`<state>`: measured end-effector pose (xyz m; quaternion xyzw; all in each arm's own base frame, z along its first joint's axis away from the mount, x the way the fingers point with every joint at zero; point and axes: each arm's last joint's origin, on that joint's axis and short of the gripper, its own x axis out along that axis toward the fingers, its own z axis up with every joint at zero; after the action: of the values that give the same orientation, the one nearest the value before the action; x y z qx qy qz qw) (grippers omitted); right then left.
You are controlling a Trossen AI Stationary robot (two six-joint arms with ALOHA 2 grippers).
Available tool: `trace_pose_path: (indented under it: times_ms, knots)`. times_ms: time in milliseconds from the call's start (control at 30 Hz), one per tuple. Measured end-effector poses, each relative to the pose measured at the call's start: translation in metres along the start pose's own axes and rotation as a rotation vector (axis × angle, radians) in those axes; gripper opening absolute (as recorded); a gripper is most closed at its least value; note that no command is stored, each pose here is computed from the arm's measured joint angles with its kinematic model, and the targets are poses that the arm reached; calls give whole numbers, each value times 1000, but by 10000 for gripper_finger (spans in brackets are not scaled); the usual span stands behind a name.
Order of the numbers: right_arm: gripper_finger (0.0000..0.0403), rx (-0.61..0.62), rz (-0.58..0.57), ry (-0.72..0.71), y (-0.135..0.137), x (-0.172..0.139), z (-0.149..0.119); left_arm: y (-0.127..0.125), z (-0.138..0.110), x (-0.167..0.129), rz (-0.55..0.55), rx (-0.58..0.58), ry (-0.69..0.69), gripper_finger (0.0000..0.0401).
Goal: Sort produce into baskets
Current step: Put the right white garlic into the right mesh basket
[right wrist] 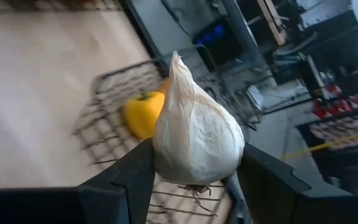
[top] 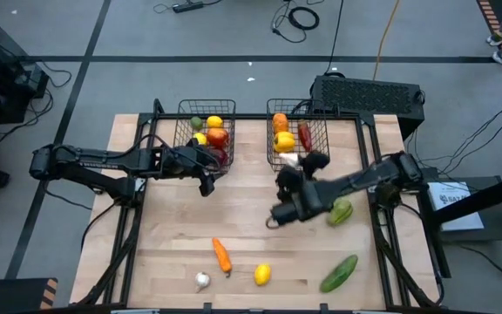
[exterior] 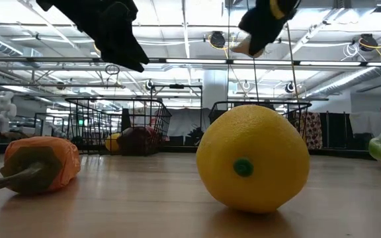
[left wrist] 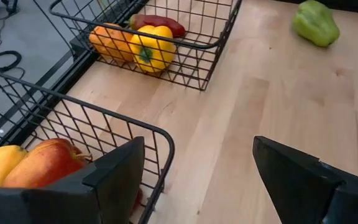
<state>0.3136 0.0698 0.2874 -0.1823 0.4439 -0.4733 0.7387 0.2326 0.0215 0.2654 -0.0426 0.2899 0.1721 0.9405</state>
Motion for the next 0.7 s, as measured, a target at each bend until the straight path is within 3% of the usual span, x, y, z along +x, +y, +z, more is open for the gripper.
trace_pose_path:
  times_ms: [467, 700]
  knots:
    - [196, -172, -149, 269, -68, 104, 24, -11, -5, -3, -49, -8, 31, 306]
    - [196, -133, 20, 371, -95, 163, 34, -13, -8, -4, -54, 0, 64, 306]
